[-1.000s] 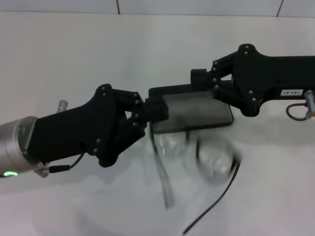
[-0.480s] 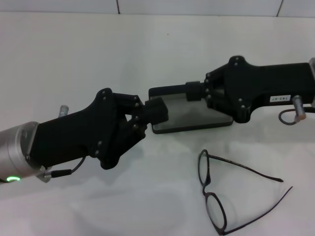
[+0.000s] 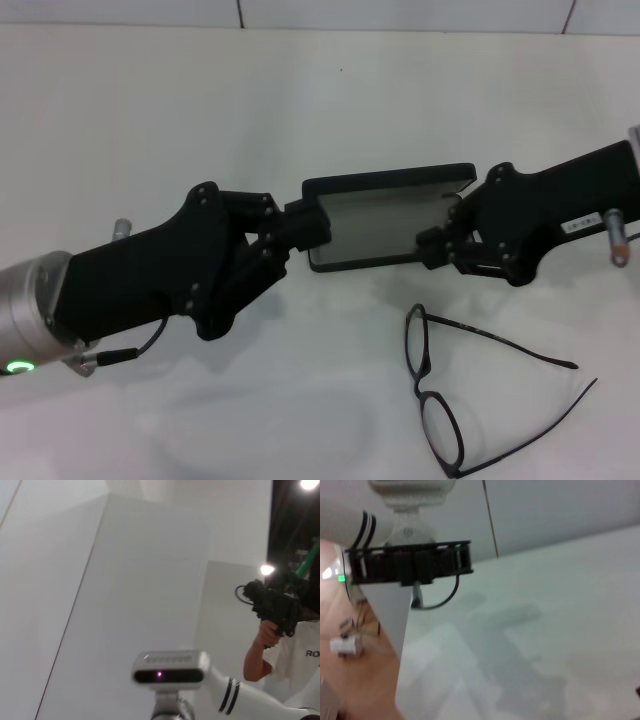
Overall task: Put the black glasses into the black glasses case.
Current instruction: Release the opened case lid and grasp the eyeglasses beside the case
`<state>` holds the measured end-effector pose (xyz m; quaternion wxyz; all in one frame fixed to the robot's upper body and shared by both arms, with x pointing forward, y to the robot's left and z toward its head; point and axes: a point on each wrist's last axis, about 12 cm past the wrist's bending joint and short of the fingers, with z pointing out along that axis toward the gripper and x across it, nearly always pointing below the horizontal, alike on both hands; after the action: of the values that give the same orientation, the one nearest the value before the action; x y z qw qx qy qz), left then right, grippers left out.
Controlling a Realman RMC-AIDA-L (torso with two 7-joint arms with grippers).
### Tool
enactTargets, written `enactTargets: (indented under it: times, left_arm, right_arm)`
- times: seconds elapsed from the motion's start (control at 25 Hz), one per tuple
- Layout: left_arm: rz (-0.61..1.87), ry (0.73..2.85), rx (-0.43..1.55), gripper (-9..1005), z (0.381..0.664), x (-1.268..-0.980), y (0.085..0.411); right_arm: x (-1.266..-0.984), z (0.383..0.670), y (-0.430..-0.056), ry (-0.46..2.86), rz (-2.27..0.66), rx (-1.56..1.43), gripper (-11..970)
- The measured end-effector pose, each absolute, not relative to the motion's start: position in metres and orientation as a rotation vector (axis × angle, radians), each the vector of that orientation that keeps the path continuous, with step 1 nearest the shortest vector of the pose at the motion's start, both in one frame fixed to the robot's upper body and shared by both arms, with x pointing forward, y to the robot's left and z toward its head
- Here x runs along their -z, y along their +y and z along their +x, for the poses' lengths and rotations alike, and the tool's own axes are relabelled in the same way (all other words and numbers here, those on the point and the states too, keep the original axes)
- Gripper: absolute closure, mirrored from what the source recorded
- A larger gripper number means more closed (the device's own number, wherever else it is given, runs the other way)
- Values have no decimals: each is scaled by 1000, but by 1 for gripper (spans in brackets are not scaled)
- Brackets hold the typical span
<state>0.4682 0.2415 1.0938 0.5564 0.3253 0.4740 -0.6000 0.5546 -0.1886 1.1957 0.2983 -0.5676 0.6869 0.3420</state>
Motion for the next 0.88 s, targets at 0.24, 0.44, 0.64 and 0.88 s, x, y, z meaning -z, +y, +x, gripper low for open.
enactTargets:
  times: [0.24,0.44,0.64,0.88]
  left_arm:
    - [732,1306,1516,950,478,-1094,244]
    - [723,1510,1543,939,490,-1104,247]
    - [778,1707,1525,926,500,-1114,246]
    - [835,1773,1486,925,504,-1125,247]
  right_arm:
    - [-1216,548,-183,1956,-1565,-866,897]
    - [-1216,548,-186,2135,-1596,-756,744]
    - [-1205,543,-194,2209,-1623,-694,619]
    - [-1198,536,-211,2188,-1573,-702,622]
